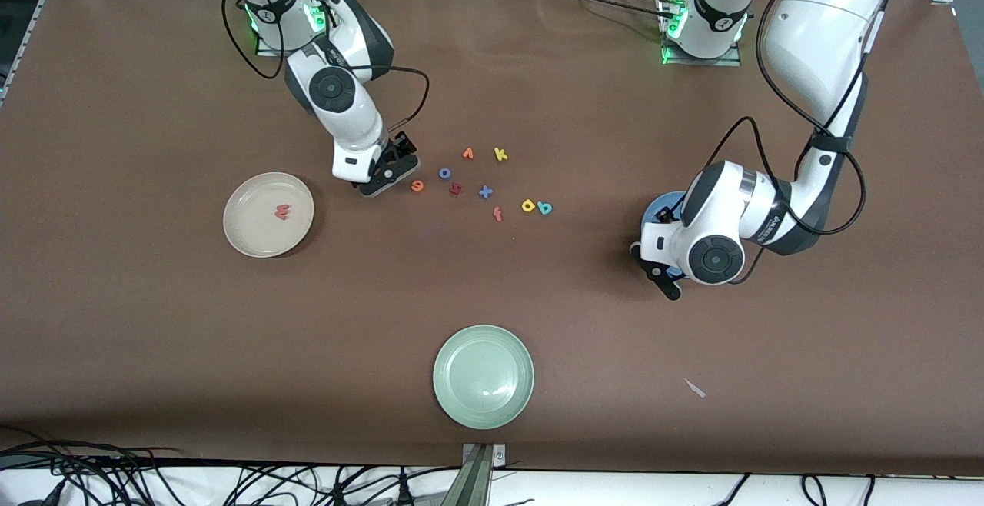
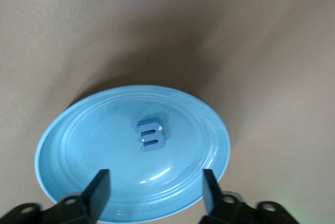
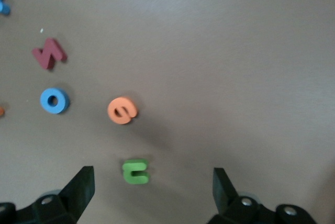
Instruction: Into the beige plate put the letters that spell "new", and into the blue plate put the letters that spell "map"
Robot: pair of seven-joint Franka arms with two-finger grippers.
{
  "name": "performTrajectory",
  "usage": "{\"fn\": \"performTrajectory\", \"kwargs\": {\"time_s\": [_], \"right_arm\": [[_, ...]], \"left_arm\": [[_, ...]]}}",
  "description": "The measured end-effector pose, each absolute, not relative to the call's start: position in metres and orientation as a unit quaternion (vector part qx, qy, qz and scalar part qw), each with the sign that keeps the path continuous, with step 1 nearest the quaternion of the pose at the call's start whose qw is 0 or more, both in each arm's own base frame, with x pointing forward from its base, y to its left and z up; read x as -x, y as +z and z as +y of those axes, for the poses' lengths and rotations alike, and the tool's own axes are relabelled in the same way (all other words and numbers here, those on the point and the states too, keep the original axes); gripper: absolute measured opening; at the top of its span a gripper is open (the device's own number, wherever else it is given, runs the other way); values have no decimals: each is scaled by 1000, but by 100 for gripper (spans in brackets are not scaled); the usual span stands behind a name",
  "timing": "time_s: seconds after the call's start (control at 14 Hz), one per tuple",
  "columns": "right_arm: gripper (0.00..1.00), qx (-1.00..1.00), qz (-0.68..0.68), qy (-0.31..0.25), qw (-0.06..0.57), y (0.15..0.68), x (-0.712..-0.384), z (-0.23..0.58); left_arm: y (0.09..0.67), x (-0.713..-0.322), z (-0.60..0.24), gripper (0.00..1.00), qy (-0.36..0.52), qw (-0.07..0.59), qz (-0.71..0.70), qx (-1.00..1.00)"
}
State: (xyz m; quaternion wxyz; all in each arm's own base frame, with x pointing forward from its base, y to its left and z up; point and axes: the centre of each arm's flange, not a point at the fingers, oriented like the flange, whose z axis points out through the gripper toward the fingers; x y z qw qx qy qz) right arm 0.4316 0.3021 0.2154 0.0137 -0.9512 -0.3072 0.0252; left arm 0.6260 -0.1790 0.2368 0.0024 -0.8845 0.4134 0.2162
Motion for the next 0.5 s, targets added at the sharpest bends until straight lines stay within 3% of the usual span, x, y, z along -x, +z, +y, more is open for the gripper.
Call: {"fn": "performTrajectory", "kwargs": {"time_s": [0.14,0.5], "right_arm": [[100,949,-315,29,14,203,-427,306],[93,942,-332,40,6,183,-423,305]], "left_arm": [[249,-621,-201,100,206,6,392,896],[261,-585,-286,100,196,33,217,956]]}}
